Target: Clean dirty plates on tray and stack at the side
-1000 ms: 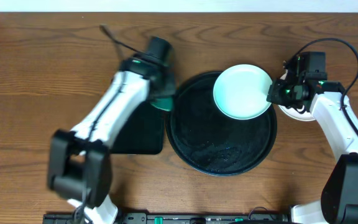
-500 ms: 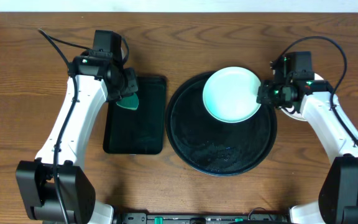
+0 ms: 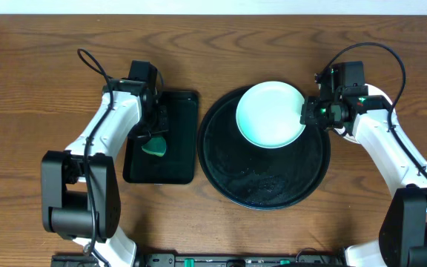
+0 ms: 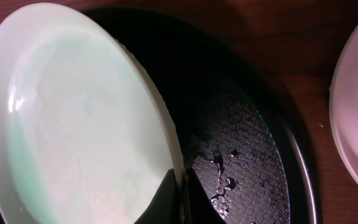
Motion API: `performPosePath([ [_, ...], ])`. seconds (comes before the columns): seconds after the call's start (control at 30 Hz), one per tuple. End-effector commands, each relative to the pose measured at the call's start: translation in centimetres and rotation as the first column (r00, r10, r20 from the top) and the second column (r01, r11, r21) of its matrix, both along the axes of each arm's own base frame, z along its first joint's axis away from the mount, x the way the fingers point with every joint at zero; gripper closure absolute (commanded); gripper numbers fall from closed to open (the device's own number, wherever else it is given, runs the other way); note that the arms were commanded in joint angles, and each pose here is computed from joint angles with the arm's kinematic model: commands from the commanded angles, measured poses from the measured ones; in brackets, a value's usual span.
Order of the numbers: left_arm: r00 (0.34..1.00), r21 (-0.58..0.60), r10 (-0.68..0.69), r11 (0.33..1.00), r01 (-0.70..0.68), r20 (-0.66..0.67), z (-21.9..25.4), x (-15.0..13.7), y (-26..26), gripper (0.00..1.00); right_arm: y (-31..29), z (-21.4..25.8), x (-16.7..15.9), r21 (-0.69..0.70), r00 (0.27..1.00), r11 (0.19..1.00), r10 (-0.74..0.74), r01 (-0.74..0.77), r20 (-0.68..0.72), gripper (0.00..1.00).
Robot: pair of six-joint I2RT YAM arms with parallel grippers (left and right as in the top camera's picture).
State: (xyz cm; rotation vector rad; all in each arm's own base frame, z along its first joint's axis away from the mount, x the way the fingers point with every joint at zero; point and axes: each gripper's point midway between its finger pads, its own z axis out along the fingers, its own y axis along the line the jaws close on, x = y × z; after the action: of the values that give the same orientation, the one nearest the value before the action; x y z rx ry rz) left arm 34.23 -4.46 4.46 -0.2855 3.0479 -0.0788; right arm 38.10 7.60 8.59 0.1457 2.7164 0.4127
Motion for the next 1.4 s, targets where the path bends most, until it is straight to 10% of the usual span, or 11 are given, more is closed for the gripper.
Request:
performPosePath([
  [0.0, 1.0, 0.023, -0.013, 1.0, 0.013, 0.01, 0.1, 0.3, 0.4, 0.91, 0.5, 0.8, 0.1, 0.009, 1.0, 1.0, 0.014, -0.014, 0.025, 0.99],
  [0.63, 0.985, -0.02, -0.012, 1.0, 0.016, 0.174, 8.3, 2.5, -0.3, 0.49, 0.5, 0.8, 0.1, 0.011, 1.0, 1.0, 0.01, -0.01, 0.025, 0.99],
  [0.83, 0.888, -0.009, 0.158, 0.985, -0.17, 0.431, 16.8, 3.2, 3.6, 0.47, 0.8, 1.0, 0.4, 0.021, 0.999, 1.0, -0.001, 0.0, 0.034, 0.99],
  [0.97, 0.765, -0.023, 0.278, 0.945, -0.327, 0.581, 22.5, 1.1, 8.4, 0.22, 2.1, 1.4, 0.7, 0.029, 0.998, 0.999, 0.024, -0.026, 0.064, 0.99],
  [1.37, 0.71, -0.041, 0.311, 0.928, -0.37, 0.632, 24.9, -0.5, 10.0, 0.2, 10.1, 4.6, 2.7, 0.138, 0.968, 0.985, 0.07, -0.105, 0.24, 0.99],
])
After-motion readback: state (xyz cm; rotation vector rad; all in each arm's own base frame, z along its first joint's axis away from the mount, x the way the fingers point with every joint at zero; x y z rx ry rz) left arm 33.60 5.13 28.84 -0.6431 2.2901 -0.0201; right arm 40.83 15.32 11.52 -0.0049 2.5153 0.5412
